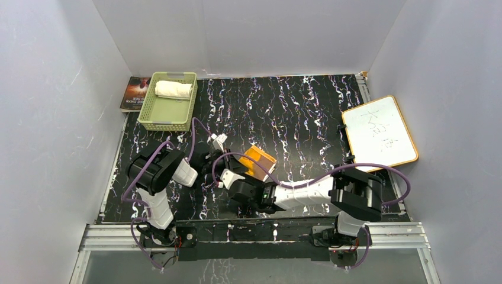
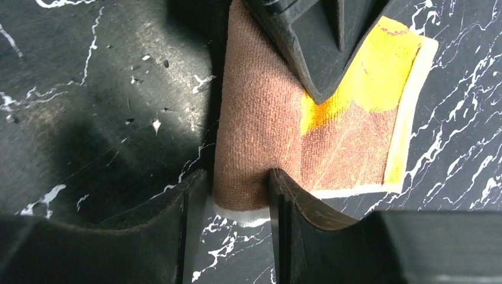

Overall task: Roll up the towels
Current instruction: Roll the towel at the center of the board.

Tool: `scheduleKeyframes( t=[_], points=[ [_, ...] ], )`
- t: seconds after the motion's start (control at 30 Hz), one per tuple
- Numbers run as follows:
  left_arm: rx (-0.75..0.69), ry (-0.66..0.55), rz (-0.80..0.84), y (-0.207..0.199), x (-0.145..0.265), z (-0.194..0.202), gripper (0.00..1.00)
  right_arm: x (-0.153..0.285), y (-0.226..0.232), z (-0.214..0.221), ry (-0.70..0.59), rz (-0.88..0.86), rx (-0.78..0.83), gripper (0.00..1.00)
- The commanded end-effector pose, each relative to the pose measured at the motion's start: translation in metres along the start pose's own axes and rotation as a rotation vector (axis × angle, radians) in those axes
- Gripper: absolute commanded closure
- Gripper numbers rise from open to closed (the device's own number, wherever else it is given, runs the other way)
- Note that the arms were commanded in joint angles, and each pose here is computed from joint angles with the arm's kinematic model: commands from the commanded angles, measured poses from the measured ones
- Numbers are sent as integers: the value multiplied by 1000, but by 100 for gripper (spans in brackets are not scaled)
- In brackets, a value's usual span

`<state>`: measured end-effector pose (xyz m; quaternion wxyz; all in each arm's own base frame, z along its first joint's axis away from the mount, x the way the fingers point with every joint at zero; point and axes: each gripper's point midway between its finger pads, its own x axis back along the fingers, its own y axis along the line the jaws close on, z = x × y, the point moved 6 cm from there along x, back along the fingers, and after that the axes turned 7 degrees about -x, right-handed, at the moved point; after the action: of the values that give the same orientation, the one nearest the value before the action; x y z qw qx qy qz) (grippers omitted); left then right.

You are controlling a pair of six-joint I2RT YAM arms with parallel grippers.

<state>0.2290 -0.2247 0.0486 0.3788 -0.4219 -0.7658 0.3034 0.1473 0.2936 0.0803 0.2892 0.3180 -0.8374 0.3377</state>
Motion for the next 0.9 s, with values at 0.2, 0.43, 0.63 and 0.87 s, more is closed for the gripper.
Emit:
scheduleKeyframes(
  t=[0.2,0.43,0.63,0.87],
  points=[
    [-8,82,-125,20,1,13,86,-19,5,4,61,-26,-68,85],
    [-79,42,-124,1,7,-18,70,-16,0,-2,36,-244,-231,94],
    [-91,-145,-243,-8,49,-64,49,0,-12,-23,-64,-615,-444,95],
    [-139,-191,-206,-33,67,-79,47,-2,-29,-11,-57,-889,-715,95]
  ],
)
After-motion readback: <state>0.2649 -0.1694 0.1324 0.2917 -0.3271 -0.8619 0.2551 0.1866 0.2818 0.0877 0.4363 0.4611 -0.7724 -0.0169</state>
